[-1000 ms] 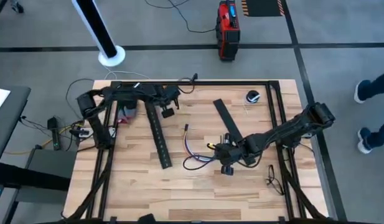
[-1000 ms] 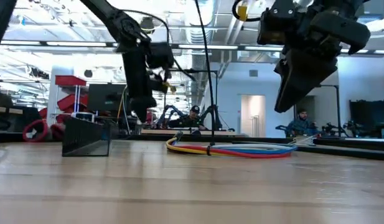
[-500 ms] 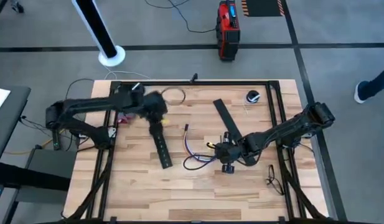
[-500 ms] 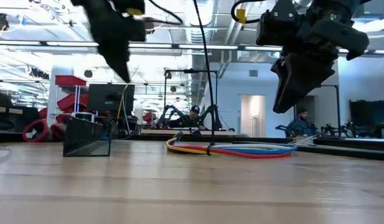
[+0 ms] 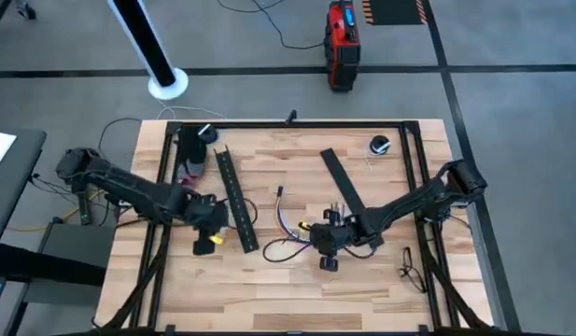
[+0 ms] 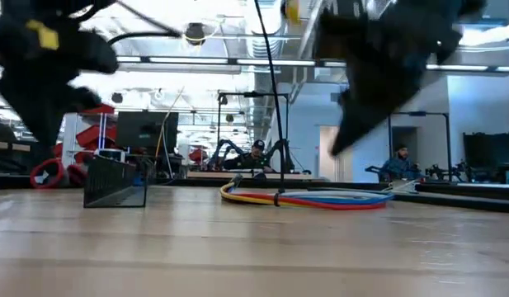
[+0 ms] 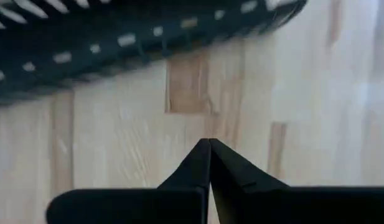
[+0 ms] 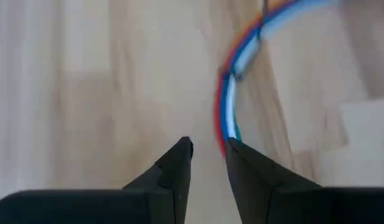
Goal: Ziptie cables
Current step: Put the zip tied cable into the black cable duct
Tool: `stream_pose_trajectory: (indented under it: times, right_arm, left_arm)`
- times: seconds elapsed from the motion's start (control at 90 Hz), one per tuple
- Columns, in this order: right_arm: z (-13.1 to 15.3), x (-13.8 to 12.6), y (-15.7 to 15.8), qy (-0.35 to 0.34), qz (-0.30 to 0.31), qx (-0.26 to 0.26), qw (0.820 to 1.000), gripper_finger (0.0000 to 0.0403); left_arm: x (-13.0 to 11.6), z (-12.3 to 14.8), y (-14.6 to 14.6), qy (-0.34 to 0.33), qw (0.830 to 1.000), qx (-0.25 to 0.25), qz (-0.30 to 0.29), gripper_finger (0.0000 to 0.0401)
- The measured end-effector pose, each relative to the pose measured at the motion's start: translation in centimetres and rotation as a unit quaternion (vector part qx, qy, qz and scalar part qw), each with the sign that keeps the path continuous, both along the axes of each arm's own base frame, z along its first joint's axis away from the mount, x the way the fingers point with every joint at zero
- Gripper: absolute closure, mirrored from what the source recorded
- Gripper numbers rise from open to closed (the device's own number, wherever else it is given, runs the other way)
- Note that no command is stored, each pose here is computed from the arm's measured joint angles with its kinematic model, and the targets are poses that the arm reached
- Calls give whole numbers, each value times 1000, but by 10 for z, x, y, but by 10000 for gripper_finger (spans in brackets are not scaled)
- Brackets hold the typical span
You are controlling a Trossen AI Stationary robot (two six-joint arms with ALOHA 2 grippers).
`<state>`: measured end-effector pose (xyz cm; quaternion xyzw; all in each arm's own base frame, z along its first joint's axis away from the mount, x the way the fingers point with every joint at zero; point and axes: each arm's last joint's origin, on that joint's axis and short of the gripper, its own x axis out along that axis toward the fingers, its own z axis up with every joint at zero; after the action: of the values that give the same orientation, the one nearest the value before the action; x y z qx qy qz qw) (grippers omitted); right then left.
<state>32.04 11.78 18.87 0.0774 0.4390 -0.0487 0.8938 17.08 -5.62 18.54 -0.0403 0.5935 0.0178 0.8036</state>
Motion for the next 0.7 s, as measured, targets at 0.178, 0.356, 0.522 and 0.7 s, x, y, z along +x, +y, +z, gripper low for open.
stream_pose_trajectory:
  times: [0.178,0.356,0.522,0.7]
  right_arm:
    - [25,12,21,-63,-14,43,997,306]
    - [4,30,32,-79,-35,58,995,306]
    - [-3,31,37,-73,-83,52,993,306]
    - [4,26,43,-84,-108,65,988,306]
  left_arm:
    - [3,-23,0,-19,999,33,7,401]
    - [16,-38,-4,-89,996,23,-16,401]
    - [27,-50,-8,-115,993,27,-32,401]
    - [42,-61,-10,-139,989,35,-46,401]
